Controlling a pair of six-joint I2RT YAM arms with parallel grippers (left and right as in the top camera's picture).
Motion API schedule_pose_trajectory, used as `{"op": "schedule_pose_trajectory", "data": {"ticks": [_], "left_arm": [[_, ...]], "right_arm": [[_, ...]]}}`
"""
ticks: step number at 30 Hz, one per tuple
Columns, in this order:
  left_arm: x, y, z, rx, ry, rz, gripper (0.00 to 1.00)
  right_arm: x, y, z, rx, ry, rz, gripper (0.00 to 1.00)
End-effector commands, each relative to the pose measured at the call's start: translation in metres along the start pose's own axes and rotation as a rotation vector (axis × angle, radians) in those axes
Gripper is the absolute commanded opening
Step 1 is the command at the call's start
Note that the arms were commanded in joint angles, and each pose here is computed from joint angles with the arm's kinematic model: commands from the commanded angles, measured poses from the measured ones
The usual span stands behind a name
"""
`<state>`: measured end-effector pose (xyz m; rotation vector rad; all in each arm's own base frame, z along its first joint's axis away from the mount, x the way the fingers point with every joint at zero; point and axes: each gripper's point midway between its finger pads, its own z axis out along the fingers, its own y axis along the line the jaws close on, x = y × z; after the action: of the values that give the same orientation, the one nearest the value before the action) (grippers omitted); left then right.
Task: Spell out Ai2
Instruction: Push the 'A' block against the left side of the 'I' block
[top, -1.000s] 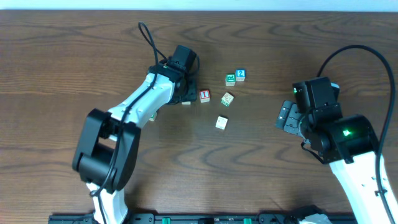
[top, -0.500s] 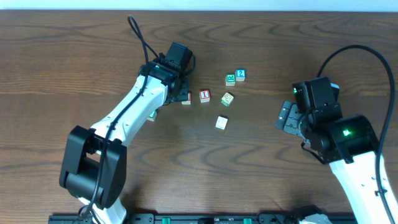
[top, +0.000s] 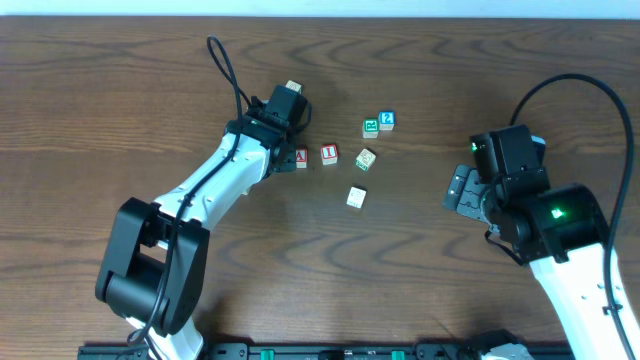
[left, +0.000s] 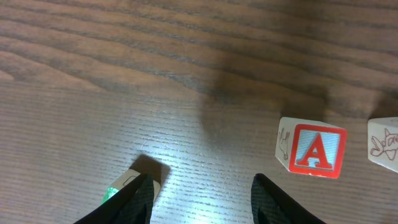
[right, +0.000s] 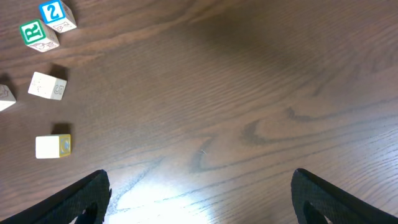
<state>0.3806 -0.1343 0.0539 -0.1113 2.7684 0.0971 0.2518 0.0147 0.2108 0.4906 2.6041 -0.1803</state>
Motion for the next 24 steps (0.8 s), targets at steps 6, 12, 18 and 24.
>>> {"op": "schedule_pose_trajectory", "data": {"ticks": [6,12,18,24], "left_arm": [[0.001,-0.008,0.013,0.036,0.008,0.004,0.54],[0.009,-0.008,0.025,0.022,0.043,0.009,0.54],[0.019,-0.014,0.037,0.041,0.088,0.01,0.53],[0.017,-0.021,0.042,0.071,0.085,-0.012,0.53]], "right_arm": [[0.002,-0.005,0.001,0.015,0.005,0.0,0.92],[0.003,-0.005,0.001,0.016,0.006,0.0,0.93],[0.003,-0.005,0.001,0.016,0.006,0.0,0.93],[0.002,-0.005,0.001,0.019,0.004,-0.001,0.94]]}}
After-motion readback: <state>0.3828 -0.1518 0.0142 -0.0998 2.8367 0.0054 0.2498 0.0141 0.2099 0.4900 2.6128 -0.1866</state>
